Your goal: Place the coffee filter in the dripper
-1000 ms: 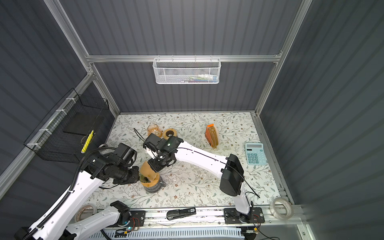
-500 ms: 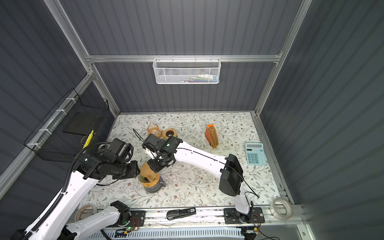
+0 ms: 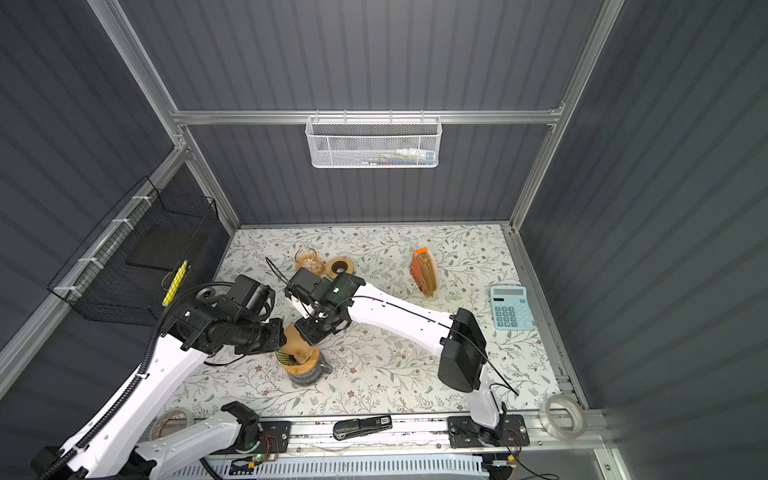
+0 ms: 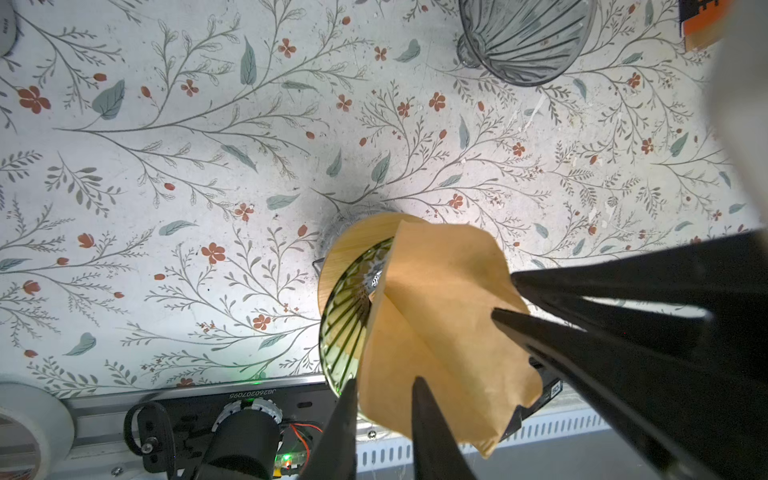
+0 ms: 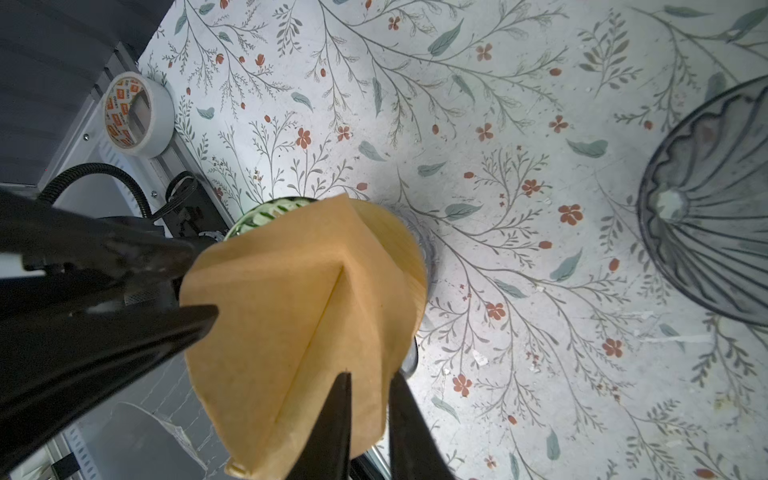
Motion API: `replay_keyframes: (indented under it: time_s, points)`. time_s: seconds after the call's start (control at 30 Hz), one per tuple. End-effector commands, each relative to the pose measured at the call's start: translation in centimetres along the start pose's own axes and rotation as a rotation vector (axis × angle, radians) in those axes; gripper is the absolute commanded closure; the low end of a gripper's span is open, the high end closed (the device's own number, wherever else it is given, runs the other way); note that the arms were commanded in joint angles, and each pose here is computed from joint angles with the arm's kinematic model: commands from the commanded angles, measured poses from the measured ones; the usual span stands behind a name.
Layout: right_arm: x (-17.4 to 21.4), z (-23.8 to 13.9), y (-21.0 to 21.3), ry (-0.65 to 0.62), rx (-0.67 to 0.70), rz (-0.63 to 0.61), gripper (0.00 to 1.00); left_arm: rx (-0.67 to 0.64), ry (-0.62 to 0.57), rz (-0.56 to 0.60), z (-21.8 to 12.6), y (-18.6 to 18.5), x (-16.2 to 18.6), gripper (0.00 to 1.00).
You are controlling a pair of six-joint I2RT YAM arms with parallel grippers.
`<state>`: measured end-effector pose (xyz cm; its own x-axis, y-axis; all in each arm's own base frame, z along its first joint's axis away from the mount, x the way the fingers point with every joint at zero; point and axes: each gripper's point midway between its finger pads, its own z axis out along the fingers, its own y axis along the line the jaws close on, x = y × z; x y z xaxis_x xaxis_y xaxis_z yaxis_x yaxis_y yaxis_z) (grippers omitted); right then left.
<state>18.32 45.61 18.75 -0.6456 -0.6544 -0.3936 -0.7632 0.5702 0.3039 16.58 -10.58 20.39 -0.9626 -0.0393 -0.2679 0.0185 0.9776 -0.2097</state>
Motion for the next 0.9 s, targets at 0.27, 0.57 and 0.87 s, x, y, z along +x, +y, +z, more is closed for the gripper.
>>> replay_keyframes:
  time_s: [0.27, 0.57, 0.87]
  points:
    - [-0.6, 0.2, 0.4, -0.010, -0.001, -0.011, 0.86, -0.047, 0.048, 0.007, 0.9, 1.5, 1.9, 0.78]
    - [-0.6, 0.6, 0.2, 0.001, 0.006, -0.008, 0.88, -0.063, 0.055, 0.005, 1.1, 1.9, 2.4, 0.78]
    - [-0.5, 1.0, -0.2, 0.010, 0.032, -0.010, 0.89, -0.069, 0.066, 0.007, 1.4, 2.1, 2.7, 0.77]
